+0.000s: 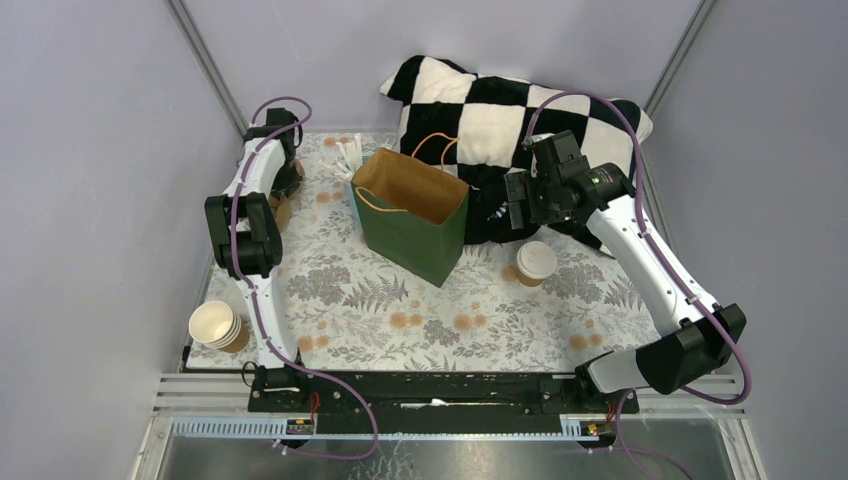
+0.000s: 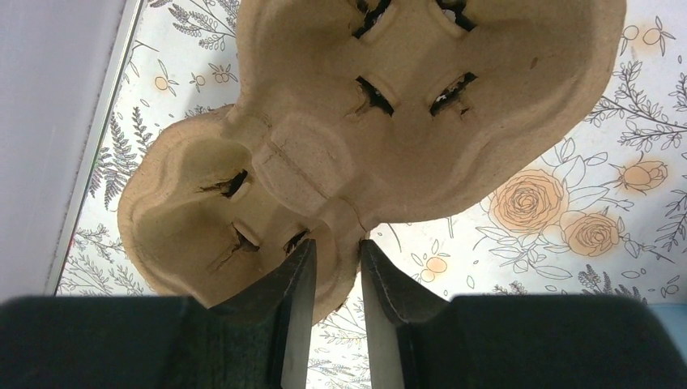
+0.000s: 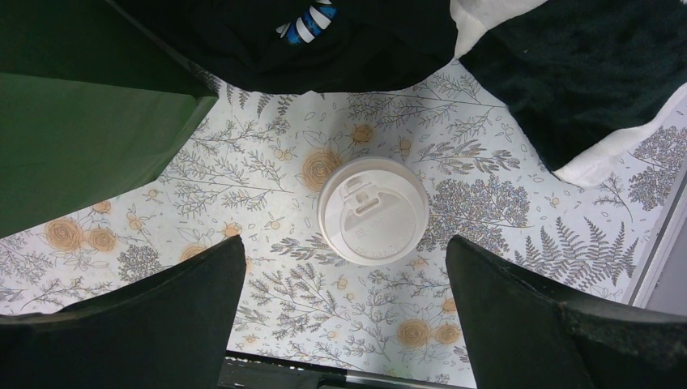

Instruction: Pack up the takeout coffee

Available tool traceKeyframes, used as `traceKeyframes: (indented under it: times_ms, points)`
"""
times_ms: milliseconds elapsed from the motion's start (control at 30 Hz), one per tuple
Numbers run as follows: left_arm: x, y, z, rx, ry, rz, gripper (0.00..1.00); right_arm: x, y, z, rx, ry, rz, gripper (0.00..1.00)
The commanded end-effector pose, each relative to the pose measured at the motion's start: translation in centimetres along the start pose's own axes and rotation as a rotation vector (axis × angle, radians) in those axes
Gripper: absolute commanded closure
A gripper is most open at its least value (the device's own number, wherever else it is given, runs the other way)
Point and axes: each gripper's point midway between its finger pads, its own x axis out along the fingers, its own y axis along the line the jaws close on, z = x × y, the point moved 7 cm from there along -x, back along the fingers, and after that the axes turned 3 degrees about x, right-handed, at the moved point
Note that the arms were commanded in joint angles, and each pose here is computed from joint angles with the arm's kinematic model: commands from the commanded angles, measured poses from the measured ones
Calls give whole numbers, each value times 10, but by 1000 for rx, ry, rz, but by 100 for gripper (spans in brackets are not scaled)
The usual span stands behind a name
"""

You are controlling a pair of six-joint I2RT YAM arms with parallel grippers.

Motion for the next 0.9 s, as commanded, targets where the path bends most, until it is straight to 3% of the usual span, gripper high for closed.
traceKeyframes:
  times_ms: [0,300,867]
  points:
    - [-20,7,23,-42,-95,8,70,0,3,6,-9,-25,15,0]
    - [-18,7,21,-38,-87,8,84,0,4,5,-10,-21,19,0]
    - [-30,11,27,-43,-112,2,97,1,6,5,-7,-16,34,0]
